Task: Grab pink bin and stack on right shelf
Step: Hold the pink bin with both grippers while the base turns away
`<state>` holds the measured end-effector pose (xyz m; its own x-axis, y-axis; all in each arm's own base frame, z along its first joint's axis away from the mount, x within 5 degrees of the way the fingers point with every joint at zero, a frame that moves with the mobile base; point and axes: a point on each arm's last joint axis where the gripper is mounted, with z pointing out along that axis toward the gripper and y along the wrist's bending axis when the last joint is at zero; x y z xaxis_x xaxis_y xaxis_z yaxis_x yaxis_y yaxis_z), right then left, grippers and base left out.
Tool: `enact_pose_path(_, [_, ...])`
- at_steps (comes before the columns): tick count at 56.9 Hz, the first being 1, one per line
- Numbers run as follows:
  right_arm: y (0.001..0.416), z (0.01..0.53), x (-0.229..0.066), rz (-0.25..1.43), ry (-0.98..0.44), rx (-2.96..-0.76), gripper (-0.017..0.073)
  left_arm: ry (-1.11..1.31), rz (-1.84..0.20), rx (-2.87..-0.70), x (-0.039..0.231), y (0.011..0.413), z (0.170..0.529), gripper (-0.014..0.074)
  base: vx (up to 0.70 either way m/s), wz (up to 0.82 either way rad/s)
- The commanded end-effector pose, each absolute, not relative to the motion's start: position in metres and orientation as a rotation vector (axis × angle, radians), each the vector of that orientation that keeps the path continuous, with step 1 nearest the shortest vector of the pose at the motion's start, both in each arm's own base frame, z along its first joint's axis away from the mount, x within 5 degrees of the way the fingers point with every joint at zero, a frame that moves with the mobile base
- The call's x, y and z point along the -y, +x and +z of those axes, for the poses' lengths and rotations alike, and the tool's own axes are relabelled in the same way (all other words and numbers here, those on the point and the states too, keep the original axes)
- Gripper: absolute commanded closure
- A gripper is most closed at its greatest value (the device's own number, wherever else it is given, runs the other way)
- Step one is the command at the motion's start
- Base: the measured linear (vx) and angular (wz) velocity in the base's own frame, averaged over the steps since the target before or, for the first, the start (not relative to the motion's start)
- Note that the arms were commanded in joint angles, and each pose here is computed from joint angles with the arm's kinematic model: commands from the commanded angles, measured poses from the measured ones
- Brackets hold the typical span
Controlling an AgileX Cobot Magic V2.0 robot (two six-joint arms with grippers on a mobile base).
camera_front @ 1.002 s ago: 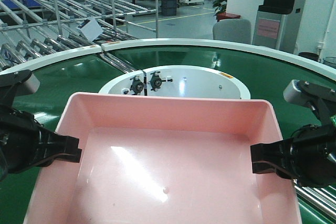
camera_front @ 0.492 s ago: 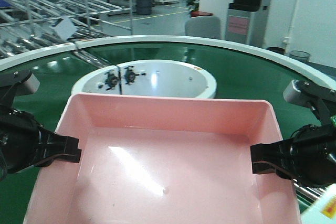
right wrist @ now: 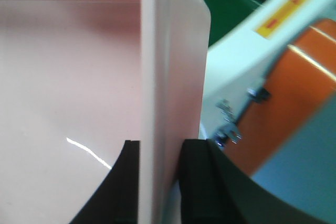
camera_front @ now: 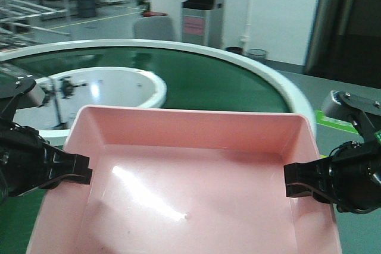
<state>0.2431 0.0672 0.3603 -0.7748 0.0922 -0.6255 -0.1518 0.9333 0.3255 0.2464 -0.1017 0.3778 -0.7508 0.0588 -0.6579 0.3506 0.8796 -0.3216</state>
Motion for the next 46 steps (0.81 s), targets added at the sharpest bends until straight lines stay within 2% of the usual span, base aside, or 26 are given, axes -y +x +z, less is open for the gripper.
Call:
enact_pose_path(1, [0.2423, 0.3840, -0.0637, 0.481, -0.022, -2.263, 0.0568, 0.284, -0.587, -2.257, 0.0999, 0.2404, 0.3999, 0.0598, -0.12, -0.63])
enact_pose_path(46, [0.2423, 0.3840, -0.0637, 0.481, -0.022, -2.264, 0.0568, 0.284, -0.587, -2.257, 0.0999, 0.2404, 0.3999, 0.0598, -0.07, -0.74])
